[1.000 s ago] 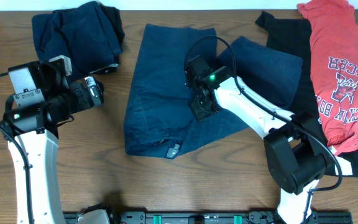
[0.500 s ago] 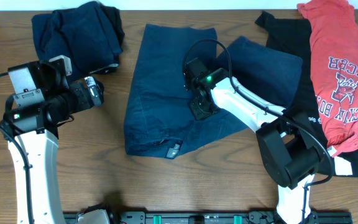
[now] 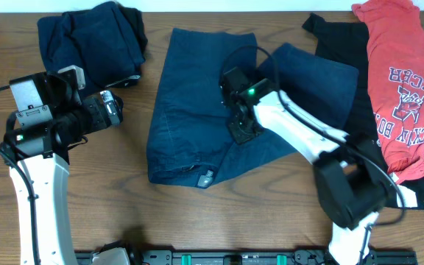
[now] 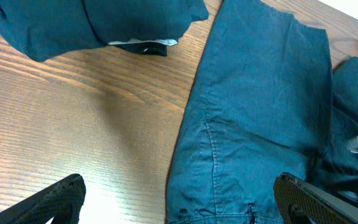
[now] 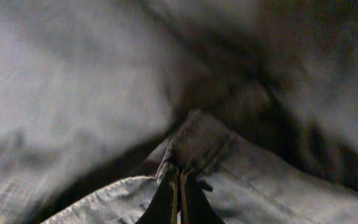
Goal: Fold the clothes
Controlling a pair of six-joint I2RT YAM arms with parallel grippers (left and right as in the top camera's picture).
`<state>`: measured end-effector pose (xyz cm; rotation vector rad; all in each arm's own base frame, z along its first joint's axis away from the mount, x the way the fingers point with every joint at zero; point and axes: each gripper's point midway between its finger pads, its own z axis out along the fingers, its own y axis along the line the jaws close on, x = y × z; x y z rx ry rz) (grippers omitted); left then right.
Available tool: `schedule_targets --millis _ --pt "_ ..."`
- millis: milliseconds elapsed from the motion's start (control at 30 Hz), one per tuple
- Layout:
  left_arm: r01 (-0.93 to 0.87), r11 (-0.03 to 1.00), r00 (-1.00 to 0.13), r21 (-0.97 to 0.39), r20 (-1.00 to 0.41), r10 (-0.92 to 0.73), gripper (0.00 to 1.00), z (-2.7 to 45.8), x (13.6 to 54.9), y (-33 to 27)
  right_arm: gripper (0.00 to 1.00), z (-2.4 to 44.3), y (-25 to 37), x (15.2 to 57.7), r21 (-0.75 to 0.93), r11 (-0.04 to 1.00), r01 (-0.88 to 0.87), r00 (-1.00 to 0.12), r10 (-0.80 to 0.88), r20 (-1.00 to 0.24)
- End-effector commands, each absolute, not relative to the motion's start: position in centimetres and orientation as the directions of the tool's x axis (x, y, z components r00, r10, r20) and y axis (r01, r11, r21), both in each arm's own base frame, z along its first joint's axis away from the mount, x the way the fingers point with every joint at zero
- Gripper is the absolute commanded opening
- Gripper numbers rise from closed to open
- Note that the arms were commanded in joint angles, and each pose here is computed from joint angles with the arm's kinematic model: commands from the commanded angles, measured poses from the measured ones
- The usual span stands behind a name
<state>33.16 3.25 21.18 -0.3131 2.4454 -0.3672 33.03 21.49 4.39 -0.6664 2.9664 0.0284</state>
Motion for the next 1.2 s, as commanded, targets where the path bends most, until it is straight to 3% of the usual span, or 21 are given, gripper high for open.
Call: schedule_targets --millis 0,200,433,867,967,1000,1033,1167 --pt "-0.131 0.934 -0.764 -0.331 -0.566 -0.308 0.98 21.6 33.6 3.3 0.01 9.3 20.1 32.7 0.009 0.937 -0.35 -0.922 -0.343 -0.178" --pt "-0.131 0.934 -0.764 -0.331 -0.566 -0.308 0.98 21.6 33.6 3.3 0.01 12.9 17.6 28.1 0.016 0.965 -0.262 -0.962 -0.26 -0.086" --pt "-0.131 0.934 -0.764 -0.332 -0.566 -0.308 0.98 21.6 33.6 3.3 0.01 14.2 15.4 21.5 -0.042 0.982 -0.183 -0.975 -0.175 0.139" --pt "-0.131 0.934 -0.764 -0.332 -0.566 -0.308 0.98 21.6 33.6 3.3 0.01 14.9 17.6 14.7 -0.146 0.957 -0.251 -0.946 -0.21 0.247" --pt "-0.131 0.934 -0.765 -0.332 -0.566 -0.308 0.98 21.6 33.6 3.3 0.41 14.9 18.3 13.7 -0.153 0.949 -0.276 -0.94 -0.233 0.247" --pt "-0.131 0.934 -0.765 -0.332 -0.566 -0.308 0.98 21.6 33.5 3.3 0.49 14.9 18.4 13.5 -0.155 0.948 -0.279 -0.94 -0.237 0.246" --pt "-0.131 0.934 -0.765 -0.332 -0.566 -0.308 0.98 21.6 33.5 3.3 0.52 14.9 18.5 13.4 -0.155 0.946 -0.283 -0.939 -0.241 0.245" --pt "-0.131 0.934 -0.765 -0.332 -0.566 -0.308 0.98 21.6 33.5 3.3 0.43 14.8 18.9 14.1 -0.155 0.951 -0.267 -0.951 -0.233 0.204"
